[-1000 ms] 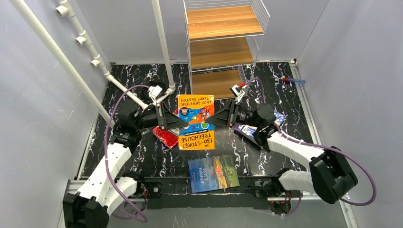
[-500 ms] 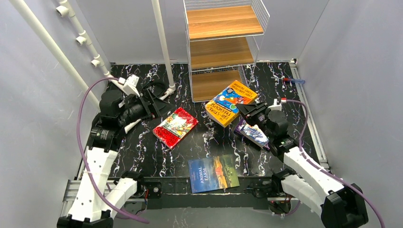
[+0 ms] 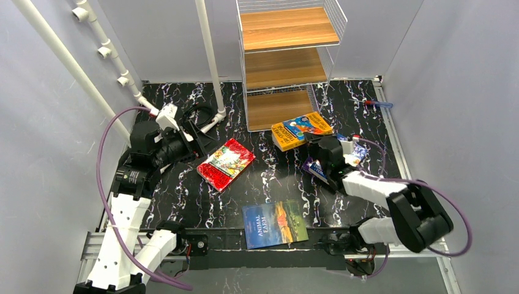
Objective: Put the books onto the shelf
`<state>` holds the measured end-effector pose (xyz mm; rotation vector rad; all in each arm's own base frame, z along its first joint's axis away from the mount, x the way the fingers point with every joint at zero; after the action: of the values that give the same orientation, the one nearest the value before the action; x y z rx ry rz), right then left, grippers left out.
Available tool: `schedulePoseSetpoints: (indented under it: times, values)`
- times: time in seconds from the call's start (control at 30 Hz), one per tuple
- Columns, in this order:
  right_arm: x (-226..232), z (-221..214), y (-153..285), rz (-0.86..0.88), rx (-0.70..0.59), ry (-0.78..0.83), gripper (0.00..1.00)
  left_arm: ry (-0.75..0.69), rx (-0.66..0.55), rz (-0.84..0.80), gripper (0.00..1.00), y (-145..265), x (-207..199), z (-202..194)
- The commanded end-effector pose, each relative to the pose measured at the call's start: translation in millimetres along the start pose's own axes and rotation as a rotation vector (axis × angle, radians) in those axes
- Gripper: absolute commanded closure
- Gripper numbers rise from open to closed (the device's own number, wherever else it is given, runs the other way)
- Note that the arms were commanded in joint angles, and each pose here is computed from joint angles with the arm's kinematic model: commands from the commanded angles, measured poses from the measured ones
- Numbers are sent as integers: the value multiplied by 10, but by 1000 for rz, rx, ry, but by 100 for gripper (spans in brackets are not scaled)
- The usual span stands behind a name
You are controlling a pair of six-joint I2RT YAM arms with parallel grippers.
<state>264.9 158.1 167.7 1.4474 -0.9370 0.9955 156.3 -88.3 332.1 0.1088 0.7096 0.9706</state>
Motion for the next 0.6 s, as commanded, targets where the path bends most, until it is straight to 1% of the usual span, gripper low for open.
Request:
schedulePoseSetpoints:
  times: [0.0,0.27,0.4,0.57]
  values:
    - [703,-258,-97,285,-37,-204,99,-20,2,3,27,84,-17,-41]
    - [812,-488,-380,338,-39,-279,99,-55,4,-24,27,141,-62,-28]
    - [840,-558,-612,344,-95,-282,99,-68,1,-30,27,161,-72,-28]
    - [857,-685,-912,327,-152,-289,99,-86,27,-35,26,173,-67,-54]
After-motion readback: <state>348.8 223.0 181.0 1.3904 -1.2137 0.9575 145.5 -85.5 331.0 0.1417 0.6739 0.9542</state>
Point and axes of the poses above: each gripper's point midway between its finger pads, its own y axis back along the fingers, its own x axis along the line the jaws close on, z = x × y, the point moved 9 cm from there along y, back along the fingers, and after that the axes turned 15 degrees about -y, right-handed, at the moved point
